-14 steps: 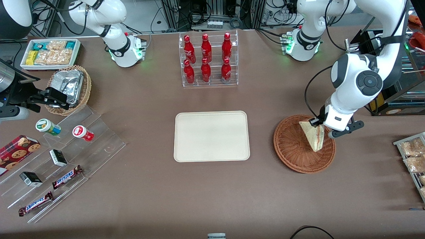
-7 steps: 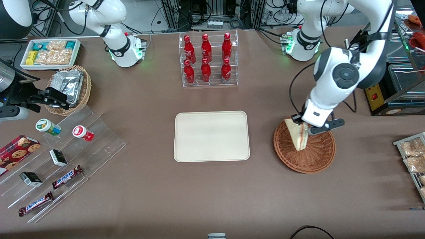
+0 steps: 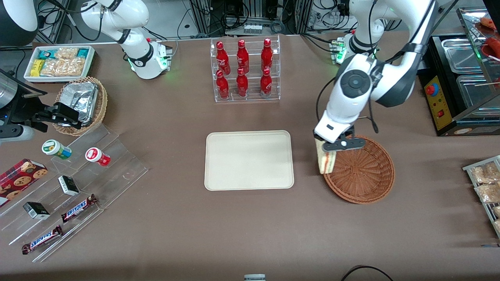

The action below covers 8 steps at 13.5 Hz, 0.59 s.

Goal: Place sandwich from basket to tray
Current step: 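Lift the sandwich out of the basket and carry it toward the tray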

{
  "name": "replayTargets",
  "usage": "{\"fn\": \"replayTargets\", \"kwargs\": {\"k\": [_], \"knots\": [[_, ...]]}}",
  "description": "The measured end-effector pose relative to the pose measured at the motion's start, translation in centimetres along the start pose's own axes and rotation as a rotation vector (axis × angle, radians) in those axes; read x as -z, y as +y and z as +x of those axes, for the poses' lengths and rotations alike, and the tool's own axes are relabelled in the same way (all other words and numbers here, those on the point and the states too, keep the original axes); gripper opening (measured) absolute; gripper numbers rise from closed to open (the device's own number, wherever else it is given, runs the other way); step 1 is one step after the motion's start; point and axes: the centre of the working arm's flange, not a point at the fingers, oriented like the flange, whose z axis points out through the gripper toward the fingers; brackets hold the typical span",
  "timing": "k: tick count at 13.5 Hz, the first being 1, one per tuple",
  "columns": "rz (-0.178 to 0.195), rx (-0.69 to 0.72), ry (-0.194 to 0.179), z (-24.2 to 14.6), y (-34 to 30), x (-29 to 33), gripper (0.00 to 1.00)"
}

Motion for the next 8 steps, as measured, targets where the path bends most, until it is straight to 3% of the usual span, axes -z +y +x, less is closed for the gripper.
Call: {"fn": "replayTargets", "kwargs": {"k": [3, 8], "knots": [[0.002, 0.024, 0.024, 0.0, 3.4, 0.0, 0.13], [0.023, 0.085, 0.097, -0.4, 10.3, -1.6, 0.13]]}}
